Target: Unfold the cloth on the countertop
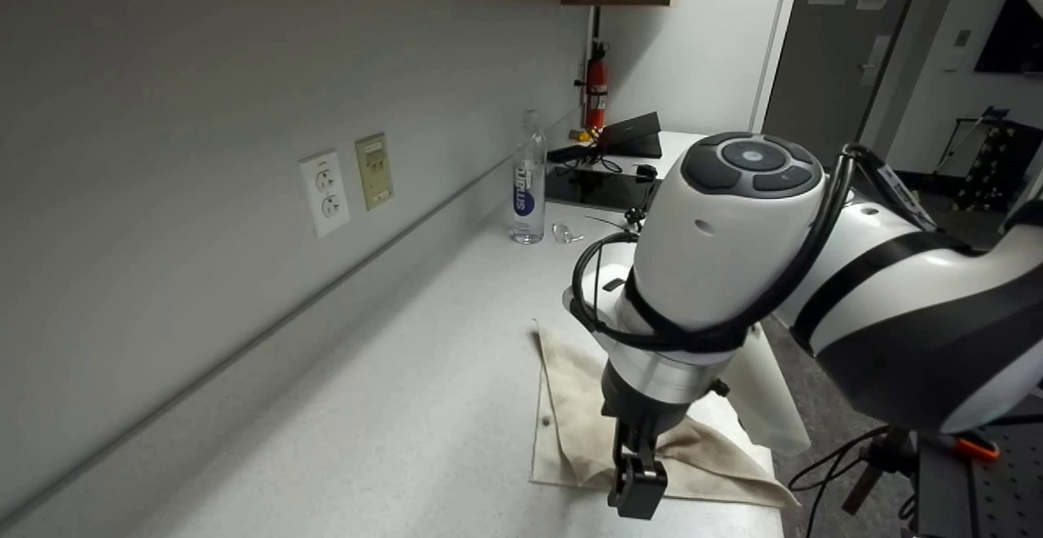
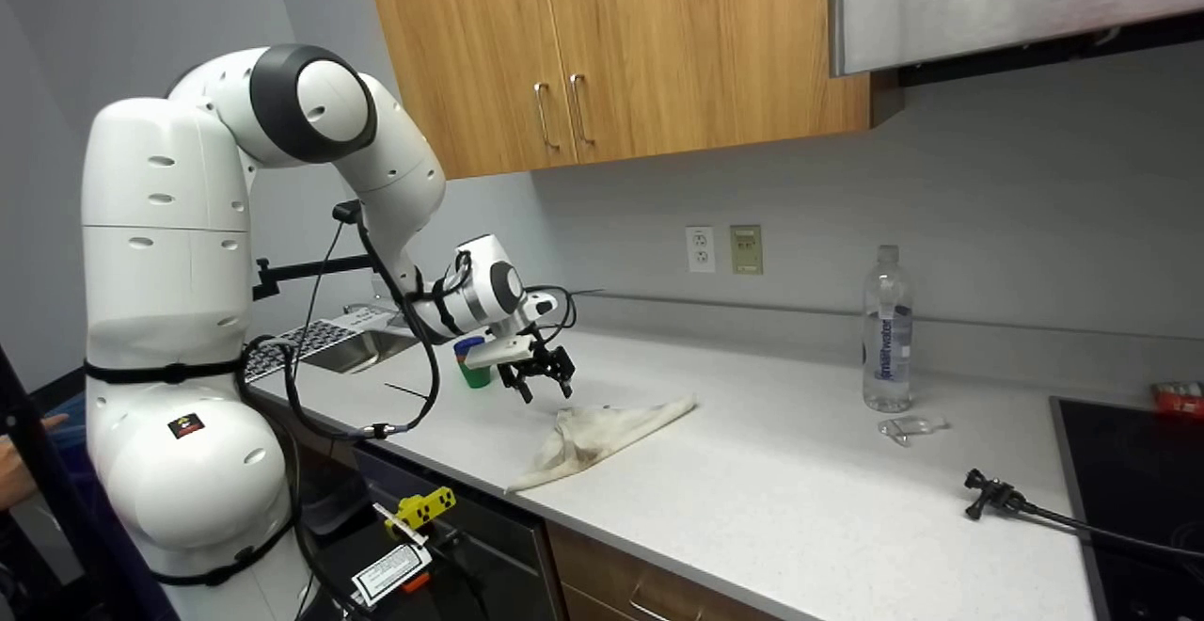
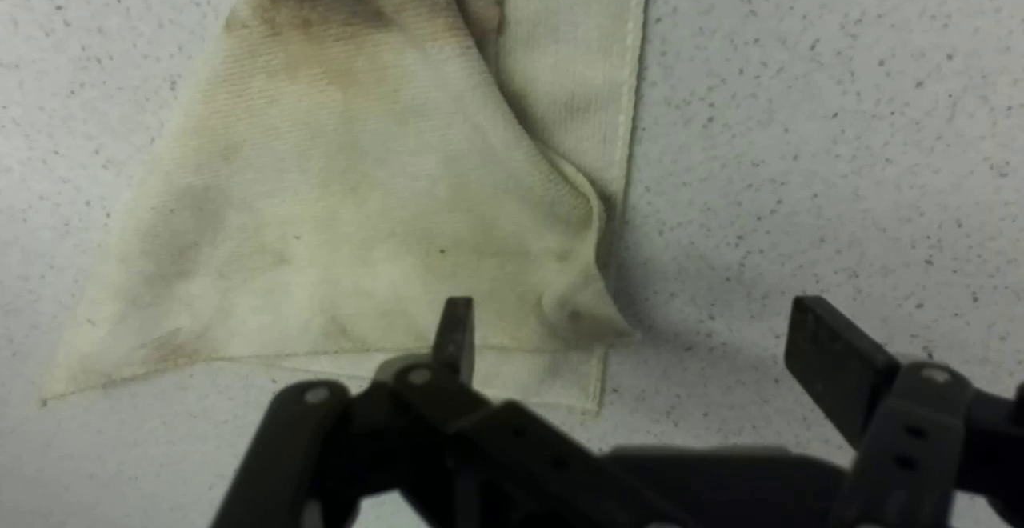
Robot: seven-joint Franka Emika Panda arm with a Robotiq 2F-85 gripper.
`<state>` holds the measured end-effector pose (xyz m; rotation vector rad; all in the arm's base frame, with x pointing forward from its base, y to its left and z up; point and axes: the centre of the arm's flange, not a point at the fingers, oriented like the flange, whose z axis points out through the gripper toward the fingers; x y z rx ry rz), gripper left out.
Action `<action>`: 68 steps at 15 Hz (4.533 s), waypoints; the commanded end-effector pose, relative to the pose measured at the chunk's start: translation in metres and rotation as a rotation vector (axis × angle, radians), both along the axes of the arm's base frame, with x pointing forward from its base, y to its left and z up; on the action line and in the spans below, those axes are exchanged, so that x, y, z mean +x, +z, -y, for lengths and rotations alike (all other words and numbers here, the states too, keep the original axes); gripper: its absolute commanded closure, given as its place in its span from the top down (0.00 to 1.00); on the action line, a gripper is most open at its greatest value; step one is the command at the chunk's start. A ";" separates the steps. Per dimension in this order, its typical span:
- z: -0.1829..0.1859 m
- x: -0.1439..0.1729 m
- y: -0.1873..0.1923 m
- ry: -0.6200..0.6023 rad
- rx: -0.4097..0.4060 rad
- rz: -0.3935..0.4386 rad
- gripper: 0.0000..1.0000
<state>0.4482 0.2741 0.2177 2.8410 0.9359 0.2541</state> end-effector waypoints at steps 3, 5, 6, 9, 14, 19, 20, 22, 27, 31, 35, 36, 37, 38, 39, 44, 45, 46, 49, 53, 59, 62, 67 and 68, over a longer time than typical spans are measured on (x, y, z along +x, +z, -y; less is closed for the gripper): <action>0.002 0.003 -0.012 0.000 -0.005 0.000 1.00; 0.003 0.006 -0.016 -0.001 -0.009 -0.002 1.00; 0.002 0.007 -0.018 -0.002 -0.010 -0.004 1.00; 0.001 0.013 -0.024 -0.004 -0.014 -0.001 1.00; 0.003 0.027 -0.031 -0.013 -0.024 0.011 1.00; 0.013 0.036 -0.042 -0.034 -0.048 0.011 0.98; 0.015 0.037 -0.044 -0.038 -0.051 0.011 0.95; 0.017 0.040 -0.047 -0.042 -0.058 0.010 0.77; 0.006 0.043 -0.047 -0.038 -0.072 0.020 0.36; -0.002 0.044 -0.043 -0.033 -0.068 0.033 0.08; 0.002 0.042 -0.037 -0.041 -0.074 0.047 0.00; 0.005 0.042 -0.034 -0.038 -0.089 0.054 0.00; 0.010 0.041 -0.031 -0.028 -0.121 0.073 0.00; 0.017 0.041 -0.028 -0.013 -0.159 0.089 0.00; 0.024 0.041 -0.025 -0.002 -0.196 0.107 0.00; 0.072 0.035 -0.013 -0.012 -0.390 0.143 0.00; 0.080 0.033 -0.012 -0.026 -0.418 0.141 0.00; 0.088 0.030 -0.011 -0.037 -0.446 0.138 0.00; 0.113 0.019 -0.008 -0.072 -0.522 0.115 0.00; 0.150 0.006 -0.006 -0.117 -0.643 0.123 0.00; 0.186 -0.009 -0.014 -0.197 -0.734 0.115 0.00; 0.192 -0.013 -0.022 -0.247 -0.735 0.103 0.27; 0.190 -0.016 -0.020 -0.289 -0.739 0.140 0.58; 0.187 -0.016 -0.018 -0.292 -0.733 0.148 0.65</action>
